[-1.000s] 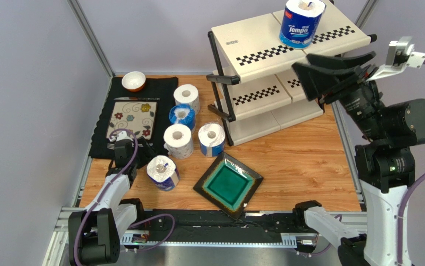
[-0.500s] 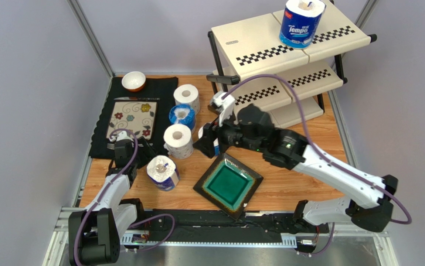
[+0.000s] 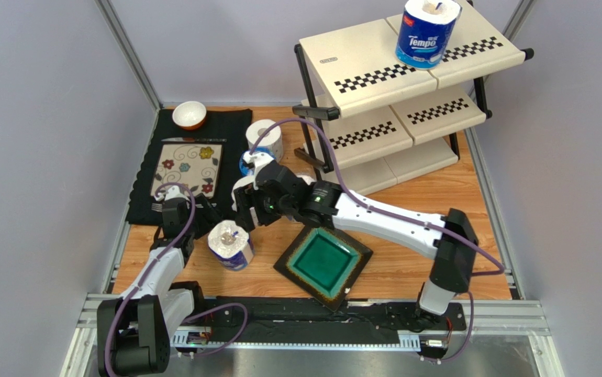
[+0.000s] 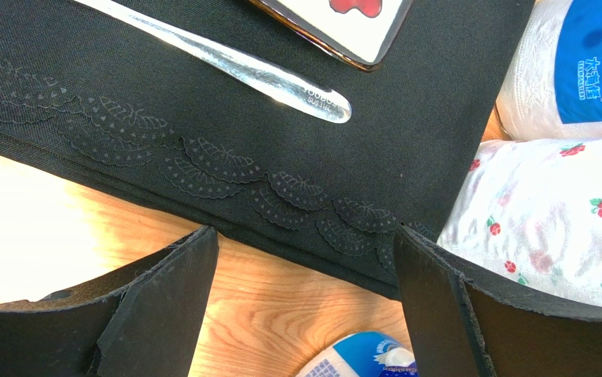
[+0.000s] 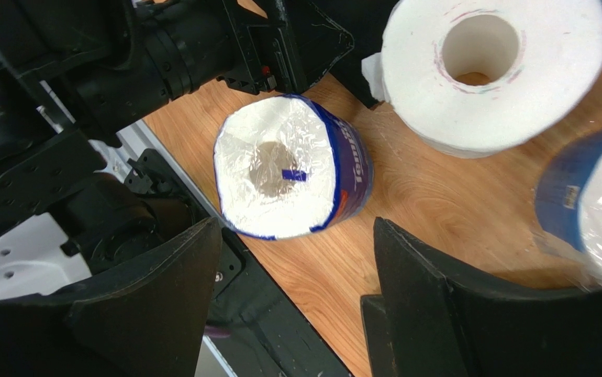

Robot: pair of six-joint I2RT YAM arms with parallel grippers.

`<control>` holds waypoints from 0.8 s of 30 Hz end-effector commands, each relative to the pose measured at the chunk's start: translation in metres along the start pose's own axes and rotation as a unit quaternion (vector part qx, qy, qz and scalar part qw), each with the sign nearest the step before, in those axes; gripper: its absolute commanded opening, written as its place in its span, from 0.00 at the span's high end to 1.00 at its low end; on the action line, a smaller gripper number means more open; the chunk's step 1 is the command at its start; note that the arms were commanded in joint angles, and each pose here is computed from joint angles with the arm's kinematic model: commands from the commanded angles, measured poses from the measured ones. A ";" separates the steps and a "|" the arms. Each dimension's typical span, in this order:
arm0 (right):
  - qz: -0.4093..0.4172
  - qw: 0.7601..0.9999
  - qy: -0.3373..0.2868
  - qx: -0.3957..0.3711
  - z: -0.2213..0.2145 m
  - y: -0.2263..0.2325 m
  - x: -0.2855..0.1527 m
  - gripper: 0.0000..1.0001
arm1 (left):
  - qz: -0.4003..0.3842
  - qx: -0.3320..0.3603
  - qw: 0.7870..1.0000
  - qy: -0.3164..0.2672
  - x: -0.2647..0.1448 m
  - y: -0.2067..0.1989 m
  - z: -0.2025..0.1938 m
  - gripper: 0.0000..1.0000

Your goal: Place and organize the paper towels onto the shelf

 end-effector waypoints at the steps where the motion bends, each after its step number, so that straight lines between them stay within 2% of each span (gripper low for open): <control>1: 0.007 0.999 0.010 0.034 0.011 0.013 0.016 0.25 | 0.014 -0.010 1.000 0.021 -0.001 0.008 -0.010 0.10; 12: -0.024 0.998 0.048 0.038 -0.010 0.005 0.059 0.25 | 0.018 -0.010 1.000 0.023 0.000 0.009 -0.011 0.10; 24: -0.034 0.996 0.069 0.040 -0.029 -0.001 0.086 0.27 | 0.021 -0.010 0.999 0.028 0.001 0.010 -0.012 0.10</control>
Point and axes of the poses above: each gripper's point midway between its finger pads, its own x axis out along the fingers, its own y axis along the line the jaws close on, z = x × y, the point moved 9 cm from there along -x, back along the fingers, and after that the axes turned 9 degrees about -x, right-handed, at the moved point
